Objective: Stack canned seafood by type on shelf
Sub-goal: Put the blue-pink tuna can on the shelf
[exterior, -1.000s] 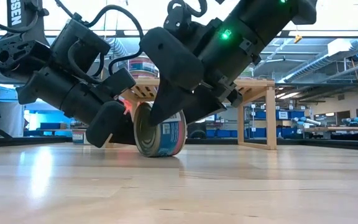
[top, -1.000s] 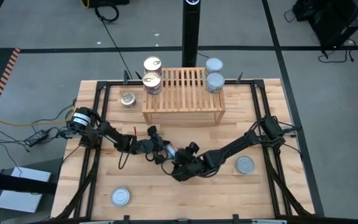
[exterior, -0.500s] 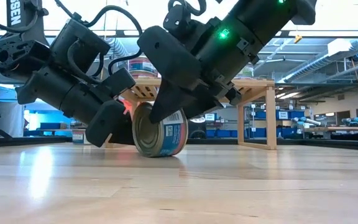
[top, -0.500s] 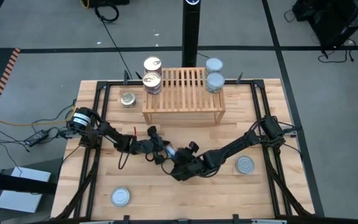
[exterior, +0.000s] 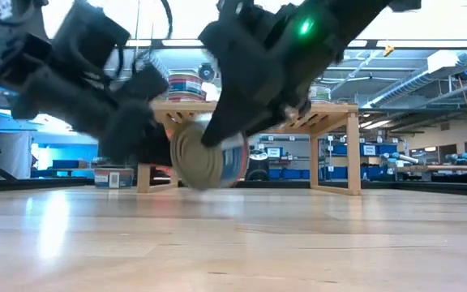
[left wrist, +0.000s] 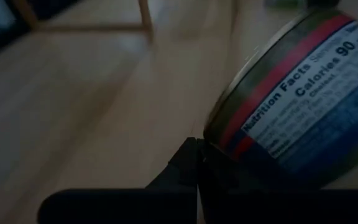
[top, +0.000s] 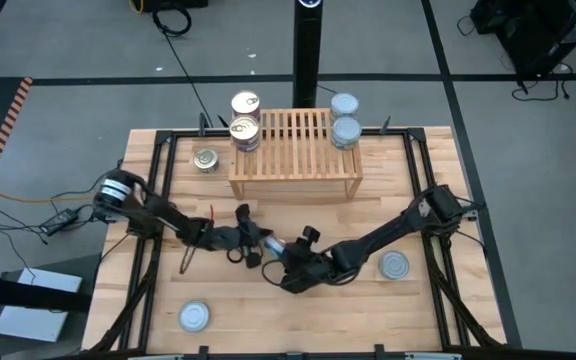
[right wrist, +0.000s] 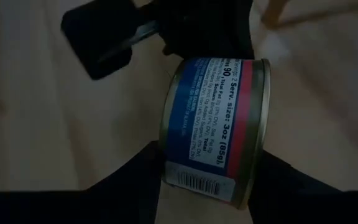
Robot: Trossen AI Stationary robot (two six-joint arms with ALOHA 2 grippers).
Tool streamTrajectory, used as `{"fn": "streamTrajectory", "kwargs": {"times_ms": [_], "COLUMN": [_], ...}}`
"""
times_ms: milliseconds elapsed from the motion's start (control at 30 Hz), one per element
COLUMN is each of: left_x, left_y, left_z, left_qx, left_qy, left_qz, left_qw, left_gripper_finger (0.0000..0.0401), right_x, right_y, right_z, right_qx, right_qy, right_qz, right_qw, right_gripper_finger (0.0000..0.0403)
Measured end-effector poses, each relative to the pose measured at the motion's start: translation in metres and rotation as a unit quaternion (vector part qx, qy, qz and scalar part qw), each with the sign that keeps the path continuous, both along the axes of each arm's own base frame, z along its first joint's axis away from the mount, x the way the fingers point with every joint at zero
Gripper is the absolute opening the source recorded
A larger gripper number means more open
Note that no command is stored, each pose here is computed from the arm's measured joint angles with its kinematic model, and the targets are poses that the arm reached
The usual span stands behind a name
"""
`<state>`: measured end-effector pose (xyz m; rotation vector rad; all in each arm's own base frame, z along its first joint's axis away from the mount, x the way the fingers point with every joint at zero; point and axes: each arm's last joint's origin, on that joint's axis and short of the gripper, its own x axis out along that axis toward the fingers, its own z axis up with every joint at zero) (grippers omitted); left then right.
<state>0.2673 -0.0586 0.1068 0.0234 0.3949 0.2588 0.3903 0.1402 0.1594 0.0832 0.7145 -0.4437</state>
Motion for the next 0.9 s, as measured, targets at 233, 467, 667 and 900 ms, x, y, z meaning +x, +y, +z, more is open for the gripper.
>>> {"fn": "streamTrajectory", "kwargs": {"times_ms": [233,467,667,900], "left_x": [-0.025,-0.045,-0.051,-0.055], "left_y": [-0.004,-0.016,-0.027,-0.036], "left_z": [0.019,0.022,0.023,0.023], "left_qx": [-0.018,-0.067,-0.101,-0.119], "left_qy": [-0.046,-0.093,-0.107,-0.106], "left_qz": [-0.010,-0.107,-0.160,-0.176], "left_qw": [0.999,0.988,0.976,0.972], "left_gripper_finger": [0.0001,0.0001,0.0001,0.0001], "right_x": [-0.012,-0.009,0.002,0.018], "right_y": [0.002,-0.002,-0.024,-0.086], "right_z": [0.035,0.086,0.119,0.124], "right_qx": [-0.084,-0.224,-0.355,-0.448], "right_qy": [0.024,0.087,0.150,0.264], "right_qz": [0.067,0.092,0.110,0.116], "right_qw": [0.994,0.966,0.916,0.847], "right_gripper_finger": [0.0185,0.0185,0.0185,0.0185]}}
